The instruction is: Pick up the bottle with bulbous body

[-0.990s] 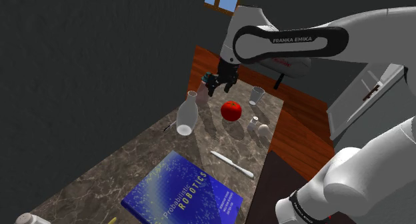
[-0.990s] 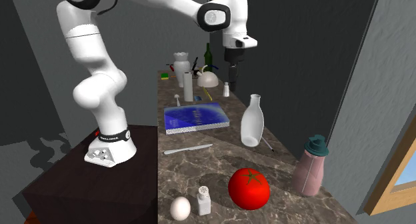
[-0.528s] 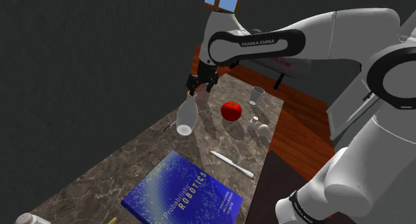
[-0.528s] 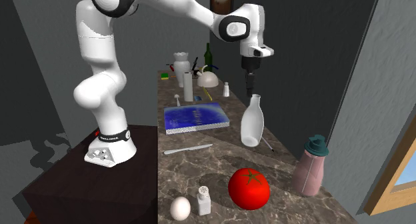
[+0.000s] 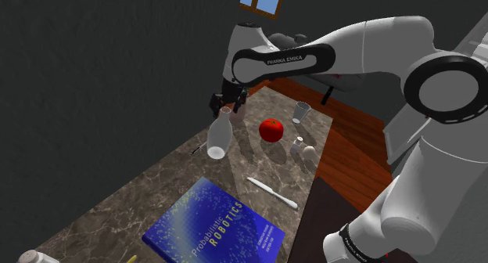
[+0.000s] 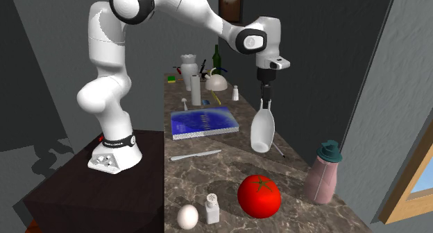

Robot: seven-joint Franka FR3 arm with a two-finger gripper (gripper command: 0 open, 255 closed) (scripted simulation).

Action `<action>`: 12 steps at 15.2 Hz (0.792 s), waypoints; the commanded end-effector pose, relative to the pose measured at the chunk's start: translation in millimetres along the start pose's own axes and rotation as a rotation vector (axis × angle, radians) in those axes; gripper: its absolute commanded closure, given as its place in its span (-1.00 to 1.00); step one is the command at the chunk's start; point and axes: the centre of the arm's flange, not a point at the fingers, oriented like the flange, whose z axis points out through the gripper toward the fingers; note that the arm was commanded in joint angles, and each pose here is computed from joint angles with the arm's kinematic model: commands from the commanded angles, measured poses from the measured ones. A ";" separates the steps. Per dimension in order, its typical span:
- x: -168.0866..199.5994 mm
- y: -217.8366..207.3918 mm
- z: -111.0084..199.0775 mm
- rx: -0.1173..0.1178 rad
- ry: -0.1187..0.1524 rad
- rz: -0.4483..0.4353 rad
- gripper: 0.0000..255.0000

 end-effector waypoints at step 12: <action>0.1 -0.2 14.0 0.000 0.000 0.000 1.00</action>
